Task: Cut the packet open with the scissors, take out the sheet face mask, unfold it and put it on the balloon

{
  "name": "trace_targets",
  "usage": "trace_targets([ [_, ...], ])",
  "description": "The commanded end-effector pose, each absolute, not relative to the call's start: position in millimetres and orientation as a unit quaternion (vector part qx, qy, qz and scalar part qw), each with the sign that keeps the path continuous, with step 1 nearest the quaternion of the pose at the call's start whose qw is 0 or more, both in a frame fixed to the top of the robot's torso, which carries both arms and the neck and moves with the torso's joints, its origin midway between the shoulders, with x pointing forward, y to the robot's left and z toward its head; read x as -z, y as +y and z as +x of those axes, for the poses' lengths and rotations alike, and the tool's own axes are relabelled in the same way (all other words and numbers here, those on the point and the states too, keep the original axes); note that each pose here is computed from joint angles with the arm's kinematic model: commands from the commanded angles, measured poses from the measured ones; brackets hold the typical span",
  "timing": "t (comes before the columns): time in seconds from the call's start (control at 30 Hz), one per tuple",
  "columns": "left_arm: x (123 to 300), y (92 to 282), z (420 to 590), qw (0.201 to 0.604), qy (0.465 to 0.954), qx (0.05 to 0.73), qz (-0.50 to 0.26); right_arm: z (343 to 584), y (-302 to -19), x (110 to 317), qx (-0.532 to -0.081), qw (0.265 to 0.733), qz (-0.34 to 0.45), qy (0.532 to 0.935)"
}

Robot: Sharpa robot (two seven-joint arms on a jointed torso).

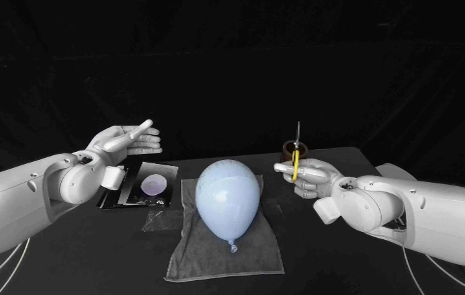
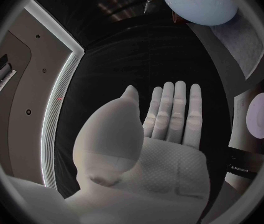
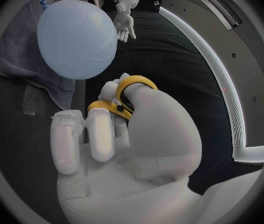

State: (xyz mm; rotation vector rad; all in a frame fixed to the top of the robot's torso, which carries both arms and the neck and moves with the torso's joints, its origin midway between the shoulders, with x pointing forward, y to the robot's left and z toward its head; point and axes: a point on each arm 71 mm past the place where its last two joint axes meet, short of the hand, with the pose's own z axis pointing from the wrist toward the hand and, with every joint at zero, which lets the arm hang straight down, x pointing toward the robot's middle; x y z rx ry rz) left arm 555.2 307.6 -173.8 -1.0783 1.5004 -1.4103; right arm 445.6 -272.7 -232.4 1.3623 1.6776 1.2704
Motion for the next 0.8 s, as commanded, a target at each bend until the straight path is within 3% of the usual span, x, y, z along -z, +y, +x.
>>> trace_targets([
  [0.03, 173.3, 306.9, 555.8, 0.399, 0.586, 0.561, -0.427, 445.1, -275.5, 232.1, -0.467, 0.339, 0.525, 0.626],
  [0.43, 174.6, 307.3, 555.8, 0.398, 0.588, 0.558, -0.429, 442.3, -274.2, 235.0, -0.434, 0.359, 0.527, 0.637],
  [0.8, 175.0, 304.2, 553.8, 0.390, 0.593, 0.561, -0.425, 440.4, -265.7, 234.6, -0.465, 0.318, 0.531, 0.633],
])
